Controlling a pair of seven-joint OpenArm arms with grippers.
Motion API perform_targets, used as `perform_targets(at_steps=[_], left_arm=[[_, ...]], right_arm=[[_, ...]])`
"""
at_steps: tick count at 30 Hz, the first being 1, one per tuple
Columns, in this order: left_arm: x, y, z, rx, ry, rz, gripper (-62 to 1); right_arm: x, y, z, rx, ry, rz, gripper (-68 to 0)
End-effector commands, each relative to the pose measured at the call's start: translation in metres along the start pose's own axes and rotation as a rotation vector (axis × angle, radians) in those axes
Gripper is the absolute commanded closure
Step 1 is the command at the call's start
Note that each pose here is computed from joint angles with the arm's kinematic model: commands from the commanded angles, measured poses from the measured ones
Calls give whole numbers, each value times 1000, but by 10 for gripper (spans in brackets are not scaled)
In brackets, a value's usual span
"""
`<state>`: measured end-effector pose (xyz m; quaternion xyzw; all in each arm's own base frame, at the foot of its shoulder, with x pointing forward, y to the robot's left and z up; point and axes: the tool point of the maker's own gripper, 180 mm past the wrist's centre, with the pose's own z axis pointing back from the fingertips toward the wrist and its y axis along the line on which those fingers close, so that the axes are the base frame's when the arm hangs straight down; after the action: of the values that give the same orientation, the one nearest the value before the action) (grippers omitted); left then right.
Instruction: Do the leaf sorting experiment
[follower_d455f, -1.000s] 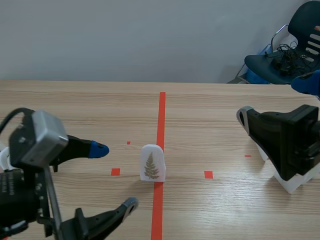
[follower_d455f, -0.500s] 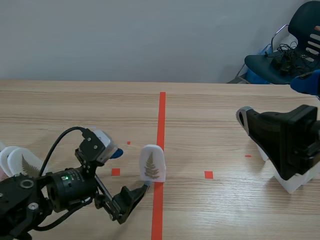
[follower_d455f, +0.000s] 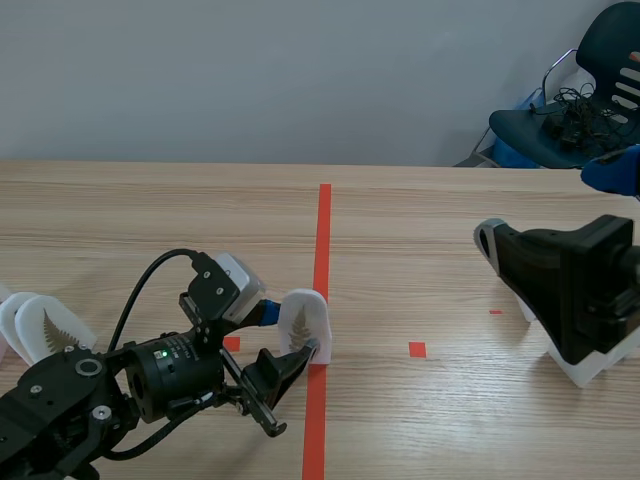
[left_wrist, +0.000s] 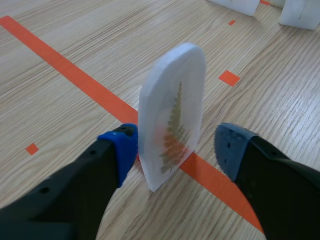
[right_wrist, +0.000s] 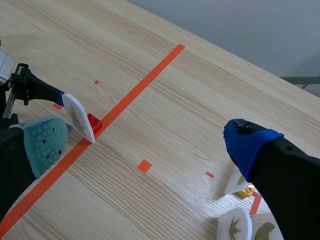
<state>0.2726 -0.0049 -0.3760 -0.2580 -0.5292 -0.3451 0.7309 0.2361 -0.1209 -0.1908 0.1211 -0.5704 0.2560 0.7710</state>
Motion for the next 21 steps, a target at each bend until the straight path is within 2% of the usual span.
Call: perform_targets(at_steps=[1,8,10,14,16,18,21], left_arm=[[21,4,-2,3,-71,-10,-280],[27,1,-1,-5,-105,-2,-102],[27,1,-1,-5,-105,-2,-70],[27,1,0,-4,-107,3,-65],[30,-3,3,-17,-114,29,-65],[34,-5,13,-30,-113,43,-65],[40,3,40,26,-119,69,-65]], right_arm=[[7,-2,-1,-5,-32,-1,-653],[7,-2,-1,-5,-32,-1,-653],[7,-2,-1,-5,-32,-1,-653],[7,-2,-1,-5,-32,-1,-653],[7,-2,-1,-5,-32,-1,-653],[7,-2,-1,-5,-33,-1,-653],[7,-2,-1,-5,-33,-1,-653]])
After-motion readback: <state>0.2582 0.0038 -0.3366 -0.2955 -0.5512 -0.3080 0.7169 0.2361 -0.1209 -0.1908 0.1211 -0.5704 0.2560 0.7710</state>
